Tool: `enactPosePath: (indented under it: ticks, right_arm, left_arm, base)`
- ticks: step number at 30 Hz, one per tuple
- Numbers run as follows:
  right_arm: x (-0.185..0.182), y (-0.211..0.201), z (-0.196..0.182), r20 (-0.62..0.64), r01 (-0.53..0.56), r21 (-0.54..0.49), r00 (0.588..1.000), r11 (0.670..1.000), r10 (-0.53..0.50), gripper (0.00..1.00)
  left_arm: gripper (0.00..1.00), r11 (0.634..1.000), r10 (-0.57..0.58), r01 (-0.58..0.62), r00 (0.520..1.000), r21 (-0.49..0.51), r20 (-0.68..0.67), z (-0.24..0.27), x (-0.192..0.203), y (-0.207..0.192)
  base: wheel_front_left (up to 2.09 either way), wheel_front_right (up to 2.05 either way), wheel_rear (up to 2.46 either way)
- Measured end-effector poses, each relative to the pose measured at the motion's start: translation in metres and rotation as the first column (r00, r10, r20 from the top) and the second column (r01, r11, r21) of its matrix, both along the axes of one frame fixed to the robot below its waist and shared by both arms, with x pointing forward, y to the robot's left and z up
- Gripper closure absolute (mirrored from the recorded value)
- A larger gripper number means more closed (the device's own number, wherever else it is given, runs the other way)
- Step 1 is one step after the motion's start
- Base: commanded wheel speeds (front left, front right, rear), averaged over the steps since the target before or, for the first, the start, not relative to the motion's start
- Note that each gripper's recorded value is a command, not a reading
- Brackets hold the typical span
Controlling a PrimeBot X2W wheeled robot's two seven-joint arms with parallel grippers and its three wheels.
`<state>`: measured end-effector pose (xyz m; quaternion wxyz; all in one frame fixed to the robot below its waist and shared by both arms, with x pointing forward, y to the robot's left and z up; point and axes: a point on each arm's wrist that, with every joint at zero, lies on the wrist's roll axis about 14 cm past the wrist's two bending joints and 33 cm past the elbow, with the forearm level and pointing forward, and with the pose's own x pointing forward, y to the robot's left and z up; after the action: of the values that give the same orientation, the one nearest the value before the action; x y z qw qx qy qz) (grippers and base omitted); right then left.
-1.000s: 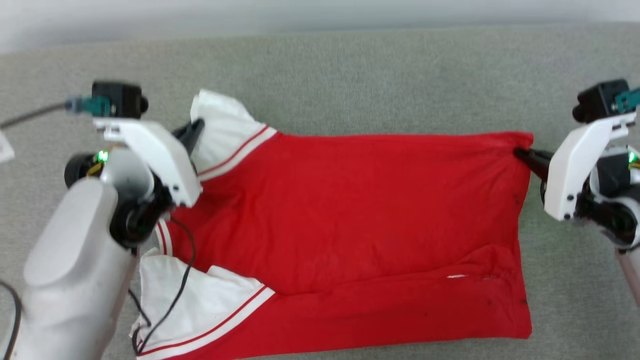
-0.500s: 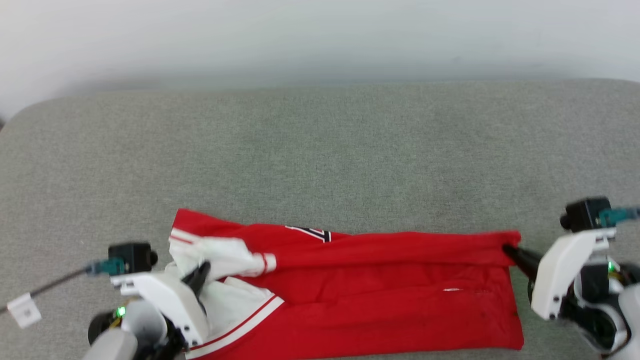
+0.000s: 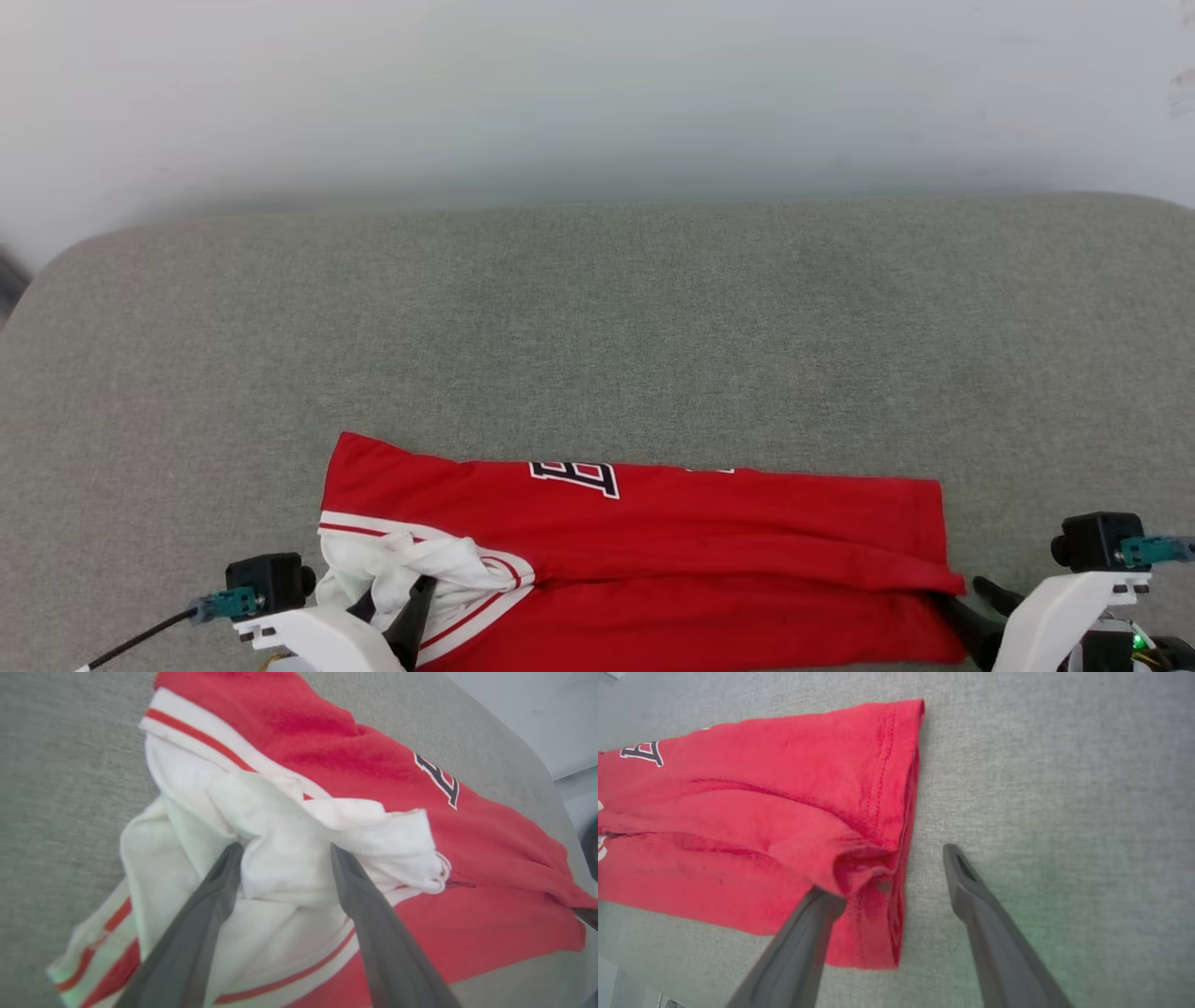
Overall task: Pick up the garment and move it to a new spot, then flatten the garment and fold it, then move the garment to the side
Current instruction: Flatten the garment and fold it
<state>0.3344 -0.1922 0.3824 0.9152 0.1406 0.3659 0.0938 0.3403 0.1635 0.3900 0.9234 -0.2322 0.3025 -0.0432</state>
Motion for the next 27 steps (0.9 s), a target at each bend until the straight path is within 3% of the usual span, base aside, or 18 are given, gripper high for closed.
enactPosePath:
  ticks: [6,13,20,27]
  right_arm:
    - [0.006,-0.007,0.033,0.144,0.017,-0.016,0.990,1.000,-0.014,0.00]
    - [0.015,-0.029,0.070,0.206,0.047,-0.047,0.978,0.998,-0.037,0.00]
    - [0.012,-0.053,0.070,0.062,0.058,-0.083,0.997,0.995,-0.053,0.00]
    - [0.009,-0.030,0.045,-0.145,-0.029,-0.058,0.989,0.998,0.020,0.00]
  left_arm:
    - [0.00,0.998,0.030,-0.039,0.978,0.041,0.209,0.037,0.016,-0.001]
    - [0.00,0.993,0.047,-0.092,0.889,0.077,0.455,0.097,0.038,-0.001]
    - [0.00,0.971,0.078,-0.202,0.768,0.125,0.635,0.146,0.041,0.016]
    - [0.00,0.953,0.070,-0.259,0.698,0.160,0.712,0.171,0.040,0.025]
  base:
    - [0.00,0.00,0.00]
    - [0.00,0.00,0.00]
    - [0.00,0.00,0.00]
    - [0.00,0.00,0.00]
